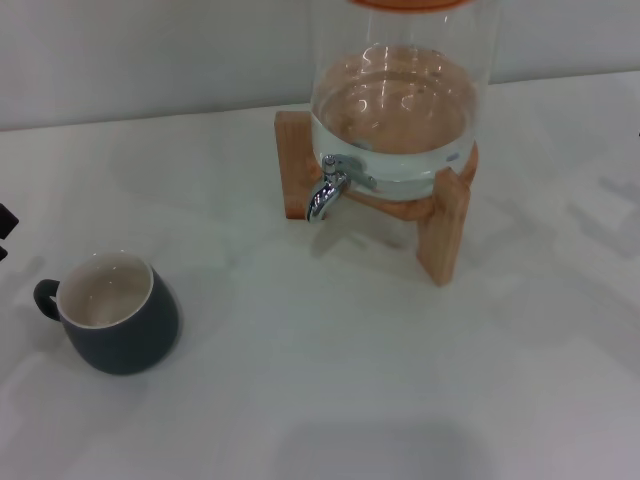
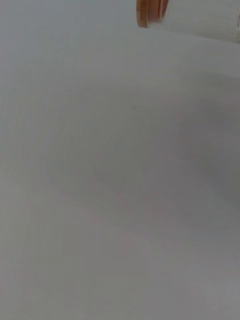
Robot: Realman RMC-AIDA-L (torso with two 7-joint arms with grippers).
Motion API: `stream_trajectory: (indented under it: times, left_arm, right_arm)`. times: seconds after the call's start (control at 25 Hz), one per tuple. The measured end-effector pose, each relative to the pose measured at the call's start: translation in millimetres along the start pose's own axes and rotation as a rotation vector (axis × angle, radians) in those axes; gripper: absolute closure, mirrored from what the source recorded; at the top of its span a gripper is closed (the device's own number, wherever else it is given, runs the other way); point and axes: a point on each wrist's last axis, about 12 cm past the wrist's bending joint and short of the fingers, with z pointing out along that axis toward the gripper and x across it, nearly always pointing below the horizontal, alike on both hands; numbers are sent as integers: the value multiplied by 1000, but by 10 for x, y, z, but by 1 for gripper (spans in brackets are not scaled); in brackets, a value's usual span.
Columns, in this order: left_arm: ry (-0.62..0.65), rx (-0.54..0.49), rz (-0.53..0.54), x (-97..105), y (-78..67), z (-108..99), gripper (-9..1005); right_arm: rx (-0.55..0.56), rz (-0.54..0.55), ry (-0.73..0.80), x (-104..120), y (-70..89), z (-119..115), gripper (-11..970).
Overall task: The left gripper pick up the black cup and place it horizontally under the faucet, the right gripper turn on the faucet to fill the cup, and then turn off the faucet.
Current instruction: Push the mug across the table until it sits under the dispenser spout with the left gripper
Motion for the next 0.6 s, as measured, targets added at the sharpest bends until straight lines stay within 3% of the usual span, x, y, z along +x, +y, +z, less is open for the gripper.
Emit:
stream_trajectory:
  times: [0.6]
  left_arm:
    - [1, -1, -2, 5, -2, -5, 118]
  right_arm:
    - [0, 0, 0, -3, -1, -2, 237]
